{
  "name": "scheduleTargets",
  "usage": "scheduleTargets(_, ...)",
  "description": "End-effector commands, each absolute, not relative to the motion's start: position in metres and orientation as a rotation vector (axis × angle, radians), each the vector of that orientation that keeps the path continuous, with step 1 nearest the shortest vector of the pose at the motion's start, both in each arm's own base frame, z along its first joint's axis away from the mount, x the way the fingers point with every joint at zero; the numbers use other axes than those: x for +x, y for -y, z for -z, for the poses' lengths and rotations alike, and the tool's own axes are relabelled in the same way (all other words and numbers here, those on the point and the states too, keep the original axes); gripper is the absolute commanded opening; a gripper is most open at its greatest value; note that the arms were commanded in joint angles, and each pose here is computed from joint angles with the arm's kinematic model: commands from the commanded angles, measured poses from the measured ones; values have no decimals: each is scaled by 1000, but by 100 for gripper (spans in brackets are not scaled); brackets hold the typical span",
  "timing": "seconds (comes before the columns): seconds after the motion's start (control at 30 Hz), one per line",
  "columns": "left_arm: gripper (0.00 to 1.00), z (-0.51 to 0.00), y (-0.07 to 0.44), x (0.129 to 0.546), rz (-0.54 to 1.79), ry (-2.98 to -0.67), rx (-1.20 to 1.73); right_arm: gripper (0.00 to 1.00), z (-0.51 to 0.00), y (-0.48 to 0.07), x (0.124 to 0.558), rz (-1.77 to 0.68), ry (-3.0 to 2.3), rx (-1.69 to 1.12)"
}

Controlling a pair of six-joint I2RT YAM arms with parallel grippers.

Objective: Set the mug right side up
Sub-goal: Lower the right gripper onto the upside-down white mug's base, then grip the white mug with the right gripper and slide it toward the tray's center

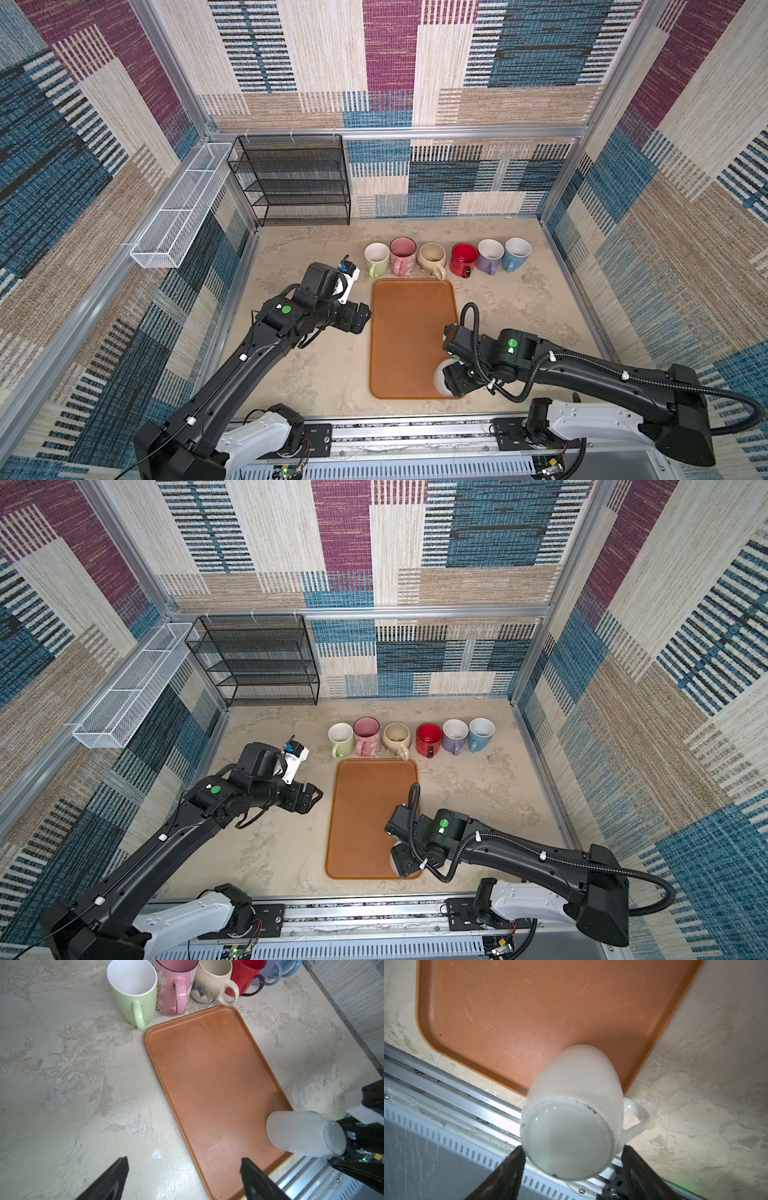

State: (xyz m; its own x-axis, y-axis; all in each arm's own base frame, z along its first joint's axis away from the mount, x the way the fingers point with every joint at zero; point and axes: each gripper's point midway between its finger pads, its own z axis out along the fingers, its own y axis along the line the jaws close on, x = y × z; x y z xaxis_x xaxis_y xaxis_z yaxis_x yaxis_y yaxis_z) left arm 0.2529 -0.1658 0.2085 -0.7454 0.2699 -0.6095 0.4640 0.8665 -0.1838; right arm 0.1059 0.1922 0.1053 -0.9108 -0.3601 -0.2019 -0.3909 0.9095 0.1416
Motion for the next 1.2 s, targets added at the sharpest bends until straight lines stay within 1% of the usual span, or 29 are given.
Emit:
scheduleTargets(0.0,90,-211,170,254,455,-2426,552,75,-107,-203,115,-302,-2850,-575)
scheduleTargets(0.4,90,-211,169,254,451,-2424,552,73,-101,-219,123,-328,-2829,-591)
scheduleTargets(0.83,90,-212,168,253,445,-2419,553,70,-102,-255,137,-405,-2790,-621)
scheduleTargets(1.17,90,-213,168,253,446,-2413,557,67,-101,-273,162,-396,-2759,-574)
